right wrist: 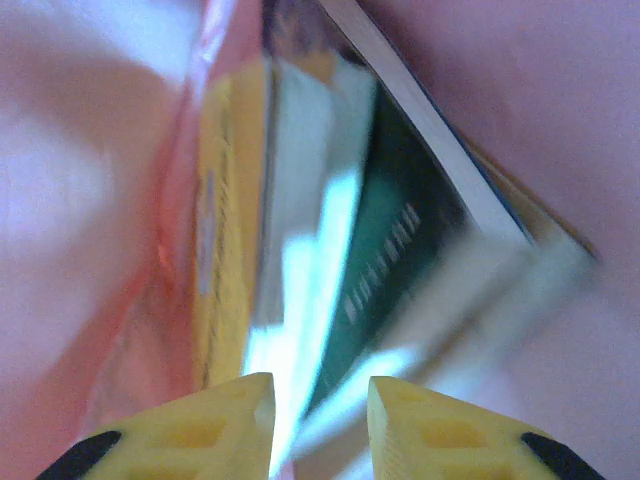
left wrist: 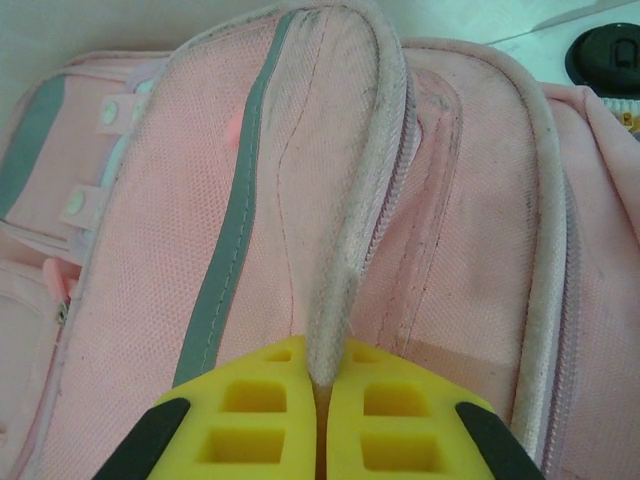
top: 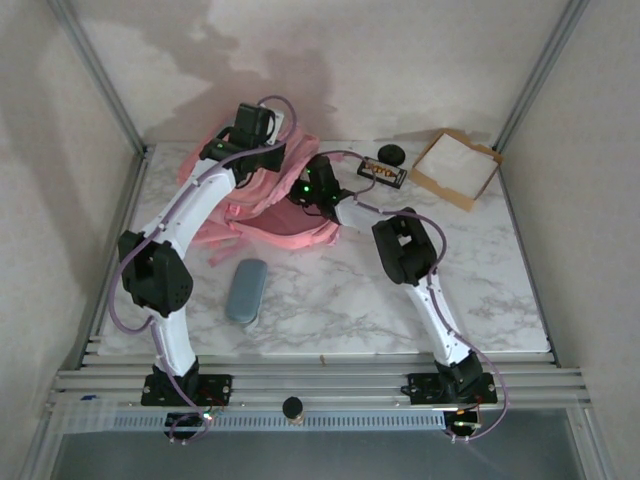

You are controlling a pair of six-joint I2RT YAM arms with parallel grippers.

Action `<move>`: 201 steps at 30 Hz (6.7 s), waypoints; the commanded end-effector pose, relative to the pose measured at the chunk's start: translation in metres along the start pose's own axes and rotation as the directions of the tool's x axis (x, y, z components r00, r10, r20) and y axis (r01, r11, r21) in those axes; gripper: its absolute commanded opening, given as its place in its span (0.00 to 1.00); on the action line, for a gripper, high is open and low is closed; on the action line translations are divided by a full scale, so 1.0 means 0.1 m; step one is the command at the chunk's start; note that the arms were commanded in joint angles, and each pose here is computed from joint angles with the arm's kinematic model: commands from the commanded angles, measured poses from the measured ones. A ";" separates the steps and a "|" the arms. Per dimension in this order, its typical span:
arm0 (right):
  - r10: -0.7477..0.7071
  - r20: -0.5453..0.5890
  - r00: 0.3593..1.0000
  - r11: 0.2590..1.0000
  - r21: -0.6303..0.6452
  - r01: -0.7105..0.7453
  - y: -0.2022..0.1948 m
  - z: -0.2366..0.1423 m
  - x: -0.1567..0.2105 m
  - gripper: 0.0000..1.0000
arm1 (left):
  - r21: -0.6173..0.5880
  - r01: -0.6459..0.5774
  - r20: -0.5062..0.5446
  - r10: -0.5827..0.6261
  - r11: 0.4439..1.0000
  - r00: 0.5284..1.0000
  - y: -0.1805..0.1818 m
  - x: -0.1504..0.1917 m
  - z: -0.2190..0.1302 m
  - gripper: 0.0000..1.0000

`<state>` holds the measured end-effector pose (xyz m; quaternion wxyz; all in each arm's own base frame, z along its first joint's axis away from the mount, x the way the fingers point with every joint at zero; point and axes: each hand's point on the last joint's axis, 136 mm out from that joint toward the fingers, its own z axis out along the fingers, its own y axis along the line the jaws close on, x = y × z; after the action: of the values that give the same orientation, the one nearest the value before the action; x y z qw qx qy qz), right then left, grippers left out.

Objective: Pack books, pencil case, and school supplies into a backpack

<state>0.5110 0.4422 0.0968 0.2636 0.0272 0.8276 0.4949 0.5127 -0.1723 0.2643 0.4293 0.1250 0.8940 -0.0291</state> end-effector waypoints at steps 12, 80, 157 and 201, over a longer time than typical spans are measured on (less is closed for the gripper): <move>-0.144 0.173 0.974 0.982 0.148 0.119 0.40 -1.82 0.16 0.39 | 0.370 0.259 0.108 -0.318 0.892 0.942 -0.38 -0.34 -0.61 0.38; -0.420 -0.215 0.882 0.857 0.225 0.463 0.29 -0.79 1.16 0.54 | 0.041 0.925 0.027 -0.926 0.377 0.376 0.90 2.07 -0.03 0.67; -0.650 -0.167 0.741 0.754 -0.019 0.657 1.17 -0.38 1.19 0.00 | 0.131 0.984 -0.067 -0.989 0.122 0.132 0.67 2.03 0.40 0.57; -0.462 -0.258 0.849 0.837 0.191 0.513 0.53 -0.49 1.48 0.44 | 0.219 0.971 -0.084 -0.990 0.096 0.117 0.59 1.57 0.30 0.00</move>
<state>0.3367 0.4685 0.1132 0.2755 -0.2165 0.8851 0.3062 0.4393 -0.0762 0.0764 0.2838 -0.4818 0.7447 -0.3643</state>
